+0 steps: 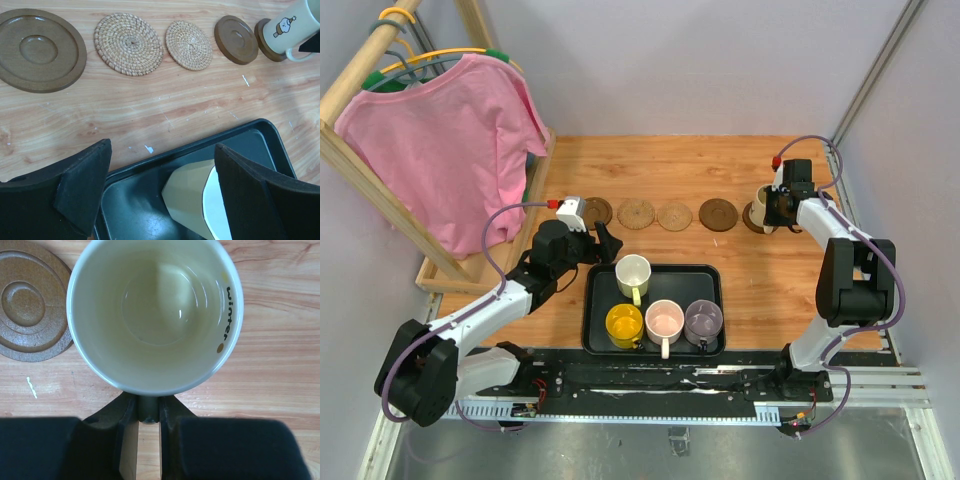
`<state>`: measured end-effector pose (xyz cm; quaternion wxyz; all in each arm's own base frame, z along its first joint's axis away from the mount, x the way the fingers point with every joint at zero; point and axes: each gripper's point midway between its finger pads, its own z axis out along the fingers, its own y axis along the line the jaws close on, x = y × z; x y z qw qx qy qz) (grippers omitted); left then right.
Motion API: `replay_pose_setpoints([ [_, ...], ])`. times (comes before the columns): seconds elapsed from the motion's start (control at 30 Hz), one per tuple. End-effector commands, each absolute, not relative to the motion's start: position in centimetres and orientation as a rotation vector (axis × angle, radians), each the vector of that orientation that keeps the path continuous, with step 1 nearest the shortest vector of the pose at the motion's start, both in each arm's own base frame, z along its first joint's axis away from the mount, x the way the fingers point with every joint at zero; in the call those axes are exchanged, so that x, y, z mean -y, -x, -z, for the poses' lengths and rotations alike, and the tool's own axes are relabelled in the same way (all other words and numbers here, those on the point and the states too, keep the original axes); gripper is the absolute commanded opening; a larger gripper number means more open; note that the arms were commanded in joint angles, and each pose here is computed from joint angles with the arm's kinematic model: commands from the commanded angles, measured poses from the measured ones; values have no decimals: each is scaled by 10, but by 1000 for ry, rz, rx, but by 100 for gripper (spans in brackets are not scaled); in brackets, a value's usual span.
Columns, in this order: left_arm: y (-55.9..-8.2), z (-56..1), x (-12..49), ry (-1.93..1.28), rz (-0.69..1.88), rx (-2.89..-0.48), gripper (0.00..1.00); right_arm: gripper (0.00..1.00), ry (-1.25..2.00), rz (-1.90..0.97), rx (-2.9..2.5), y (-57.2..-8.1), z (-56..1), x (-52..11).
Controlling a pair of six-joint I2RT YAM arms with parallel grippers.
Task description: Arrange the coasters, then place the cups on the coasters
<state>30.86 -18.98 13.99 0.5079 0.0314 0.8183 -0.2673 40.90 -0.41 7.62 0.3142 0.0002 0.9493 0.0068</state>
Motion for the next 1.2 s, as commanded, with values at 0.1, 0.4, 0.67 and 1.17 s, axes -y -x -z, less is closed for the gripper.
replay_pose_setpoints([
  [0.1, -312, -148, 193, -78, 650, -1938, 87, 9, 15, -34, -2418, -433, -95, -1],
  [0.4, -311, -147, 192, -78, 648, -1943, 87, 28, 15, -45, -2423, -431, -95, -3],
  [0.67, -310, -146, 193, -82, 656, -1944, 87, 36, 7, -51, -2429, -426, -94, -3],
  [1.17, -303, -164, 196, -121, 697, -1885, 92, 73, -55, -82, -2336, -400, -133, -8],
])
